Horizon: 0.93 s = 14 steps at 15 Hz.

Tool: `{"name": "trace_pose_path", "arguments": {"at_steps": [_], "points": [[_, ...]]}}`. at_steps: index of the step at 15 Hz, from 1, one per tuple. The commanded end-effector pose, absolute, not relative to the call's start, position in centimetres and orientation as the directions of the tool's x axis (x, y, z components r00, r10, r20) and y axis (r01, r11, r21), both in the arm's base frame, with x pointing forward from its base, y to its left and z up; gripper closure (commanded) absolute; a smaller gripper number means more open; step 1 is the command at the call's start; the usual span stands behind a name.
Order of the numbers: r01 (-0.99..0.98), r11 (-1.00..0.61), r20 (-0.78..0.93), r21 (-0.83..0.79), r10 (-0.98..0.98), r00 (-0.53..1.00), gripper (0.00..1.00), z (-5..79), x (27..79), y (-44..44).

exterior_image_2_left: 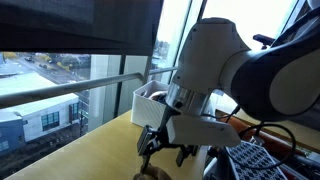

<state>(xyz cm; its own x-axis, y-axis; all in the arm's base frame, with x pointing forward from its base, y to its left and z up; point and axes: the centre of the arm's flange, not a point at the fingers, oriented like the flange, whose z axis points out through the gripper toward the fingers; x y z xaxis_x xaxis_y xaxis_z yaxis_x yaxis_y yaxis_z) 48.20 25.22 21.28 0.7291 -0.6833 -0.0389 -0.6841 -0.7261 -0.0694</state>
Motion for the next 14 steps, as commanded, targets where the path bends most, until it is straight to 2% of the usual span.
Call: {"name": "trace_pose_path", "arguments": {"at_steps": [1,5,6,7,8,14], "points": [[-0.688,-0.725,-0.127,-0.047,-0.678,0.724,0.00,14.3,49.9,27.6],[-0.702,-0.712,-0.209,-0.005,-0.686,0.697,0.00,9.2,49.9,27.8],[-0.707,-0.707,-0.222,-0.003,-0.689,0.690,0.25,8.4,50.0,27.7],[-0.710,-0.705,-0.229,-0.003,-0.690,0.686,0.26,8.1,50.0,27.7],[-0.711,-0.703,-0.233,-0.010,-0.690,0.685,0.32,8.2,50.2,27.8],[-0.731,-0.680,-0.204,-0.056,-0.708,0.676,0.79,12.7,51.4,25.8]]}}
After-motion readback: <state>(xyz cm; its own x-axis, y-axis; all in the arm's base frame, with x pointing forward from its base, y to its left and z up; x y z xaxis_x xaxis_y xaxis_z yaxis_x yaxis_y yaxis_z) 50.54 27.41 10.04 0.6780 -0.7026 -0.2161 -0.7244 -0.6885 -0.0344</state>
